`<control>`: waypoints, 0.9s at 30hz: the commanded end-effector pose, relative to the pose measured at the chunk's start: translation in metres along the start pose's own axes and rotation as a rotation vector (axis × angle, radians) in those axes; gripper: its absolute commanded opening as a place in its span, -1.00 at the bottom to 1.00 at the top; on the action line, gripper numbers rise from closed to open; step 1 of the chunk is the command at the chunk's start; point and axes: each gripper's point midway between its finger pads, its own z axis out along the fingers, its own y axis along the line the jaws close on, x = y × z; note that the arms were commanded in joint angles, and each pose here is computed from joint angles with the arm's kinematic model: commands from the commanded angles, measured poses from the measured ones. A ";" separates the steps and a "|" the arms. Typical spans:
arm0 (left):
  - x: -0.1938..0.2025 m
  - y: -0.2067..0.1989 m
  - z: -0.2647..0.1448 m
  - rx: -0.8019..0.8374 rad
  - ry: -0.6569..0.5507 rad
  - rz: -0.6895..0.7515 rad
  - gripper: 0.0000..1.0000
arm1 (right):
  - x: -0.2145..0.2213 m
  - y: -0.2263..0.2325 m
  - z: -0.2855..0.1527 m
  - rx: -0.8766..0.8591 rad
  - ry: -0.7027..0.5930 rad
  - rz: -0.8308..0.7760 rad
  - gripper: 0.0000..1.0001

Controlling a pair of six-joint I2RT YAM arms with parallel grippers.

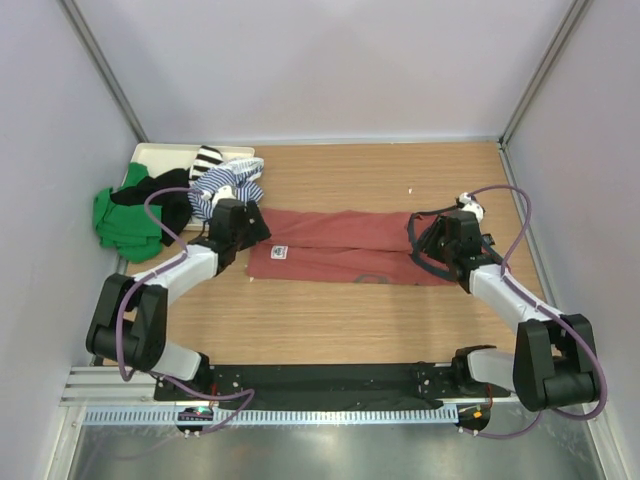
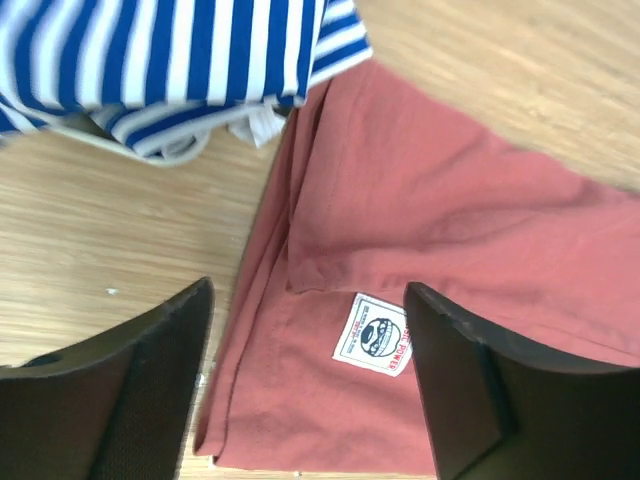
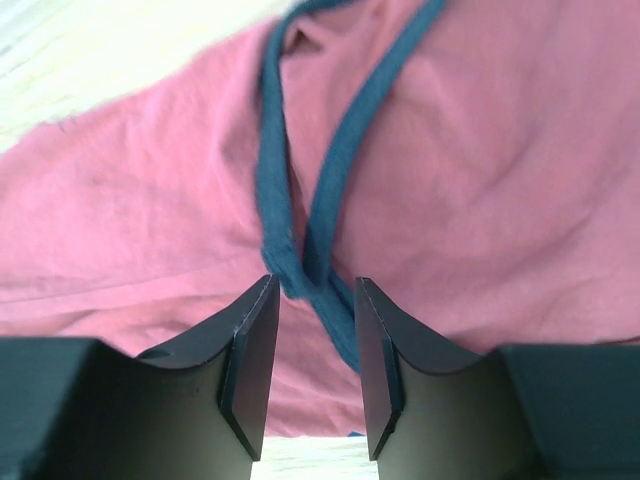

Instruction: Fold and stack the tank tops

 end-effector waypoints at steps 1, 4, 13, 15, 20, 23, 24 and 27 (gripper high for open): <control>-0.031 -0.004 -0.014 -0.026 -0.094 -0.031 0.69 | -0.040 0.016 -0.004 -0.007 -0.070 -0.044 -0.15; -0.037 0.006 -0.015 -0.104 -0.106 -0.051 0.99 | -0.040 0.023 0.004 -0.016 -0.014 -0.069 -0.04; -0.036 -0.006 -0.001 -0.113 -0.013 -0.033 0.98 | -0.012 0.034 0.036 -0.031 0.125 -0.102 -0.05; -0.038 -0.007 -0.002 -0.105 -0.013 -0.029 0.96 | -0.003 0.035 0.041 -0.026 0.156 -0.119 -0.10; -0.035 -0.012 -0.003 -0.079 0.009 -0.006 0.83 | 0.010 0.032 0.035 -0.027 0.177 -0.132 -0.72; -0.032 -0.012 -0.006 -0.081 0.015 0.010 0.76 | 0.012 0.029 0.026 -0.029 0.156 -0.131 -0.91; -0.031 -0.012 -0.006 -0.080 0.017 0.015 0.75 | 0.008 0.029 0.020 -0.030 0.135 -0.136 -0.92; -0.027 -0.014 -0.006 -0.077 0.028 0.035 0.61 | 0.012 0.022 0.015 -0.020 0.128 -0.146 -0.91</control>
